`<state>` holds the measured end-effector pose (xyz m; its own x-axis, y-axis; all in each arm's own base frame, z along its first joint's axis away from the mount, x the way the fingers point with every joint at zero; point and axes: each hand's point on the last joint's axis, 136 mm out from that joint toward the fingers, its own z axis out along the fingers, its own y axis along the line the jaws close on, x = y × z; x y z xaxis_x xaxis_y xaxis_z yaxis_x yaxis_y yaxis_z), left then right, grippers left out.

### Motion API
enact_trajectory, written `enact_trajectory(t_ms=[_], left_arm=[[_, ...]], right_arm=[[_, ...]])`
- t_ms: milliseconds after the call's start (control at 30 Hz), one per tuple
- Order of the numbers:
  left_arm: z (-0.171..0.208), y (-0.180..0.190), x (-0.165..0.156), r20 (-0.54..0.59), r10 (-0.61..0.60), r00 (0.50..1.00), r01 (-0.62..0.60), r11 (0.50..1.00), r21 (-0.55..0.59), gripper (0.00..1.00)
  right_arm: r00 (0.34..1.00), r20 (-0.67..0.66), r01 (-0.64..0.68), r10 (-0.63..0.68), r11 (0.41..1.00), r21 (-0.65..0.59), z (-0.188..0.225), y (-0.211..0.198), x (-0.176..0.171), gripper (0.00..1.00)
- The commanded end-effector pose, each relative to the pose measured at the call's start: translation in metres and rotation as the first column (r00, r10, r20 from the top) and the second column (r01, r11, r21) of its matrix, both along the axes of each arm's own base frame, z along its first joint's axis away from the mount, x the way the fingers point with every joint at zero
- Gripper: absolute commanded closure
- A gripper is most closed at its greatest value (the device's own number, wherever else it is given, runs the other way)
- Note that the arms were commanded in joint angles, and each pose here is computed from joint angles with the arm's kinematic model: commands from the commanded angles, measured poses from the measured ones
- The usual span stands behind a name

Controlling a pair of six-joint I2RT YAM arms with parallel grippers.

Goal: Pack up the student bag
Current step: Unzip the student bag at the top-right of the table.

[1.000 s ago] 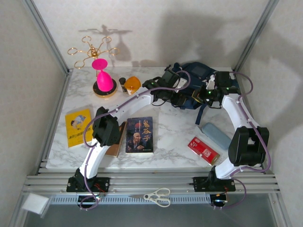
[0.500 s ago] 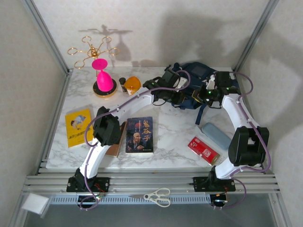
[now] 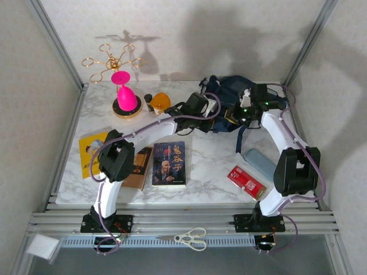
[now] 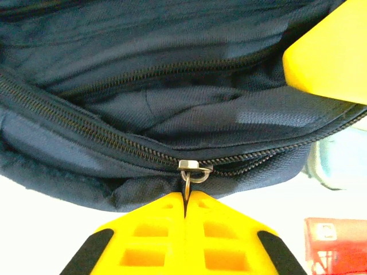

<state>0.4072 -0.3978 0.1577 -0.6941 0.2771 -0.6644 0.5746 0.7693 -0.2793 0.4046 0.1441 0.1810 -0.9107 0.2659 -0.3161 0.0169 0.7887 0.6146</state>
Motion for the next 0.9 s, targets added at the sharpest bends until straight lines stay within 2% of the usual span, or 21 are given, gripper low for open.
enact_trajectory(t_ms=[0, 100, 200, 267, 400, 467, 567, 733, 800, 867], left_arm=[[0.003, 0.036, 0.000, 0.029, 0.116, 0.993, -0.117, 0.992, 0.048, 1.00], [0.000, 0.055, -0.007, 0.021, 0.179, 0.984, -0.180, 0.982, 0.054, 1.00], [-0.006, 0.052, -0.022, -0.026, 0.165, 0.986, -0.165, 0.986, -0.008, 1.00], [-0.010, 0.046, -0.026, -0.043, 0.167, 0.985, -0.169, 0.985, -0.041, 1.00], [-0.022, 0.029, -0.026, -0.077, 0.146, 0.986, -0.150, 0.987, -0.050, 1.00], [-0.019, 0.017, -0.031, -0.084, 0.091, 0.992, -0.098, 0.992, -0.079, 1.00], [-0.003, 0.007, -0.041, -0.029, 0.022, 0.999, -0.025, 0.992, -0.124, 1.00], [0.015, 0.019, -0.041, 0.011, -0.036, 0.999, 0.037, 0.991, -0.126, 0.72], [0.022, 0.018, -0.044, 0.008, -0.102, 0.995, 0.102, 0.985, -0.139, 0.67], [0.027, 0.017, -0.045, 0.020, -0.146, 0.989, 0.147, 0.979, -0.143, 0.66]], right_arm=[[0.977, 0.168, -0.130, 0.129, 0.992, -0.006, 0.036, 0.022, 0.013, 1.00], [0.979, 0.151, -0.125, 0.135, 0.989, -0.075, 0.030, 0.010, 0.010, 1.00], [0.989, 0.127, -0.065, 0.082, 0.988, -0.138, 0.025, -0.015, 0.013, 1.00], [0.993, 0.118, -0.008, 0.024, 0.991, -0.134, 0.023, -0.031, 0.015, 1.00], [0.993, 0.118, 0.040, -0.024, 0.990, -0.138, 0.023, -0.039, 0.011, 1.00], [0.992, 0.128, 0.028, -0.016, 0.995, -0.092, 0.026, -0.032, 0.008, 1.00], [0.993, 0.118, -0.002, 0.009, 0.998, -0.060, 0.024, -0.026, 0.002, 1.00], [0.993, 0.119, -0.012, 0.019, 0.998, -0.061, 0.026, -0.026, 0.001, 1.00], [0.992, 0.120, -0.024, 0.030, 0.998, -0.051, 0.028, -0.024, 0.000, 1.00], [0.992, 0.120, -0.028, 0.034, 0.998, -0.048, 0.029, -0.023, 0.000, 1.00]])
